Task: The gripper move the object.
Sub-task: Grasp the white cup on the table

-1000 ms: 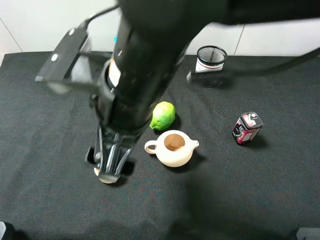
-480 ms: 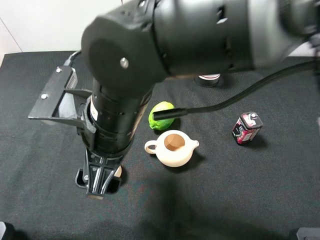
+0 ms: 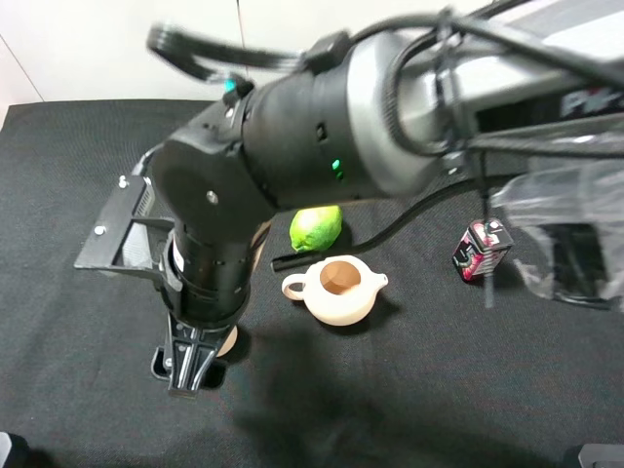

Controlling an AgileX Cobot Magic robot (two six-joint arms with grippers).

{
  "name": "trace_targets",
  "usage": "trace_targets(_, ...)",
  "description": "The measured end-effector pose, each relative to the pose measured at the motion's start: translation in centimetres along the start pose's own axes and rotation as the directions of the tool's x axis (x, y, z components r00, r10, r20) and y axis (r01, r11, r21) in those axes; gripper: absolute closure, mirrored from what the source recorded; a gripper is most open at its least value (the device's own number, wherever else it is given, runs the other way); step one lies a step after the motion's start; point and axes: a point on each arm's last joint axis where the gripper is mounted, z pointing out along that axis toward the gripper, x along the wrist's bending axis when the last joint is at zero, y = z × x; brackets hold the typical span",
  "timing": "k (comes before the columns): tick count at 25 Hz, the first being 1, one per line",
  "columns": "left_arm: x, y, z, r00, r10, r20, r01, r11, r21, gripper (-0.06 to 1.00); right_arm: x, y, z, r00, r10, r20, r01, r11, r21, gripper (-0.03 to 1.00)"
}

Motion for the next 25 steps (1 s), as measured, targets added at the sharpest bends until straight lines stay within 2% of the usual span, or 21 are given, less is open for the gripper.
trace_targets(15,0.0,0.0,0.0,1.0,0.0,0.0,0.0,1.0,0.0,-0.01,-0.6,-0.3,3.5,0.999,-0.032,0.035,0.031,0.999,0.015,0.27)
trace_targets(25,0.0,0.0,0.0,1.0,0.0,0.0,0.0,1.0,0.0,-0.01,-2.0,-1.0,5.6,0.999,0.017,0.034,-0.019,0.999,0.037,0.27)
